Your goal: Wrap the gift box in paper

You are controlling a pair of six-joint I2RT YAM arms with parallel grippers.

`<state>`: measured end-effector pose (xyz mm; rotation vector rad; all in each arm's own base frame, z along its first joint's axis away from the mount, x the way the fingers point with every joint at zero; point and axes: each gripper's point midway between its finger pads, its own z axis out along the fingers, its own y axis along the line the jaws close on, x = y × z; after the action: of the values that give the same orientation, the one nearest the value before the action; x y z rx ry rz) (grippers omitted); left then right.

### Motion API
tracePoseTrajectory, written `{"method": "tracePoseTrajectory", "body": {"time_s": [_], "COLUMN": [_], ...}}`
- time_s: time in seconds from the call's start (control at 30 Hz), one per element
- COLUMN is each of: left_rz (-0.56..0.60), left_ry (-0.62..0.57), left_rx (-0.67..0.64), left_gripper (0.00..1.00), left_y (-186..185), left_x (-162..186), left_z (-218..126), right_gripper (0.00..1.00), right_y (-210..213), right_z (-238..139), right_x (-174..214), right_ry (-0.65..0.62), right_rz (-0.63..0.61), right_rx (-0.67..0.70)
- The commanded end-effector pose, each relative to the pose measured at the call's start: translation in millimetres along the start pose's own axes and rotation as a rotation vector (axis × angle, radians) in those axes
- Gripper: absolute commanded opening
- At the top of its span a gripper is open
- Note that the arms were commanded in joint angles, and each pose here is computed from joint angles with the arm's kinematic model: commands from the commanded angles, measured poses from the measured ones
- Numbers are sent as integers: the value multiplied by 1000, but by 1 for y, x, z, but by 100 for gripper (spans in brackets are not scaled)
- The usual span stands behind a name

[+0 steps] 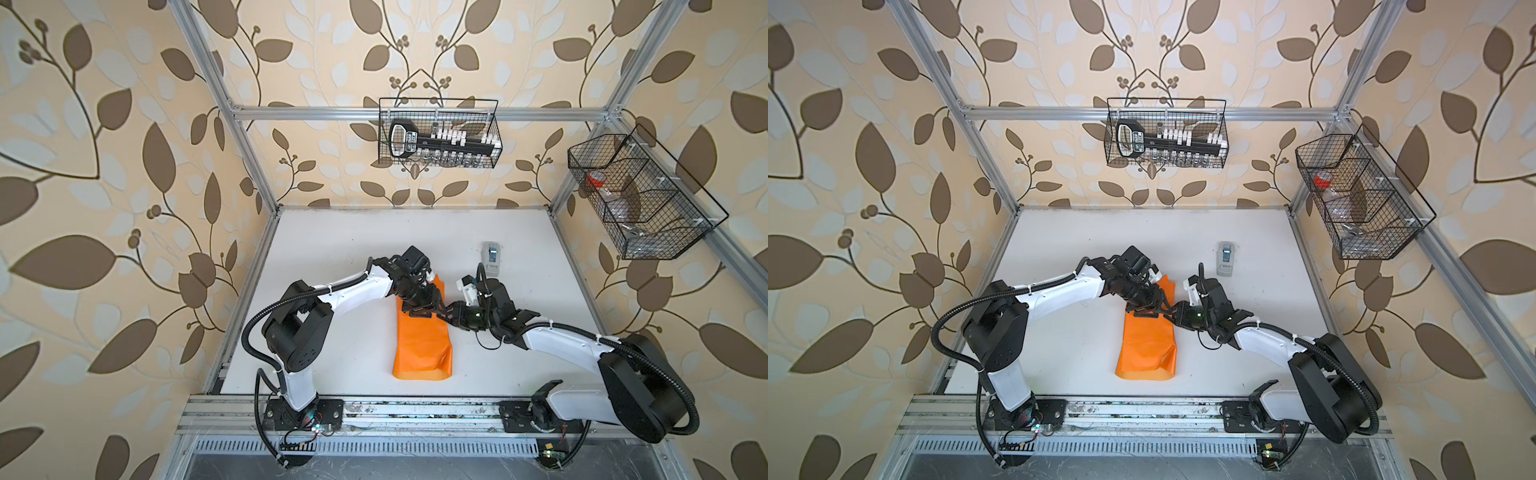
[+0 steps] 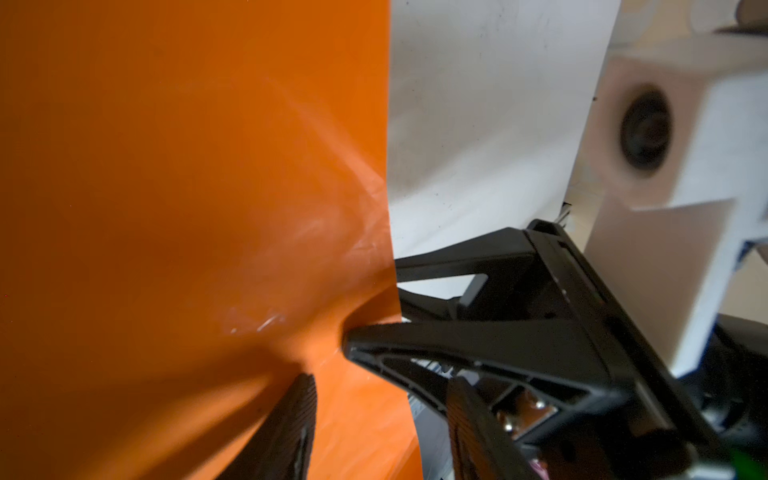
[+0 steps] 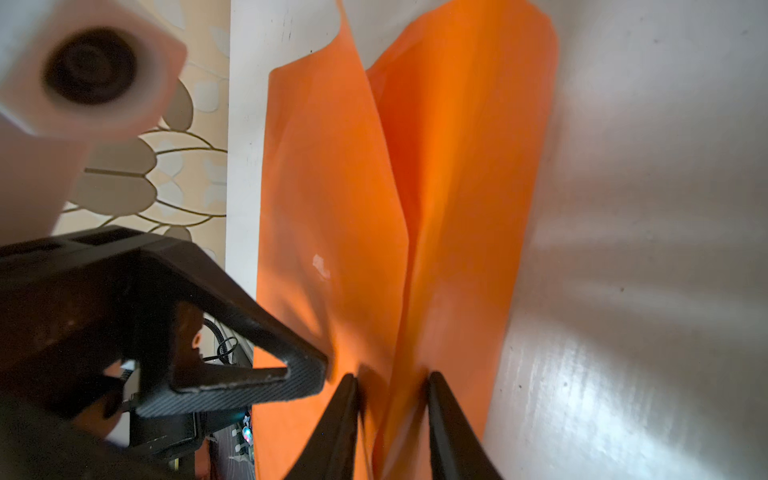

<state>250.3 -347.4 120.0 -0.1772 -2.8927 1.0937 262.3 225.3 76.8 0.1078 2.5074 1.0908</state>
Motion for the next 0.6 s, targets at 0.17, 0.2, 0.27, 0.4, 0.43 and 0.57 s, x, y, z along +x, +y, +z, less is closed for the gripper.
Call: {"method": "tracePoseTrajectory", "body": {"time_s": [0.17, 0.2, 0.27, 0.4, 0.43, 0.57], "left_rz": [34, 26, 12, -2, -9, -40], "left_ry": [-14, -5, 5, 13, 22, 49], "left_rx": [-93, -89, -85, -86, -88, -111], "left_gripper": [43, 42, 41, 40, 39, 36], "left_y": [14, 18, 25, 36, 40, 57], "left_x": [18, 19, 21, 20, 21, 27], "left_z": [-27, -22, -13, 1, 5, 18], "right_gripper": [28, 28, 28, 28, 28, 27], "right_y": [-21, -20, -21, -20, -18, -13], "right_z": [3, 3, 2, -1, -2, -13], "right_x": [15, 15, 15, 15, 14, -1], "right_ry": [33, 33, 31, 31, 31, 6], "right_rz": [34, 33, 33, 31, 29, 20], "right_rx": [63, 64, 71, 71, 69, 79]}}
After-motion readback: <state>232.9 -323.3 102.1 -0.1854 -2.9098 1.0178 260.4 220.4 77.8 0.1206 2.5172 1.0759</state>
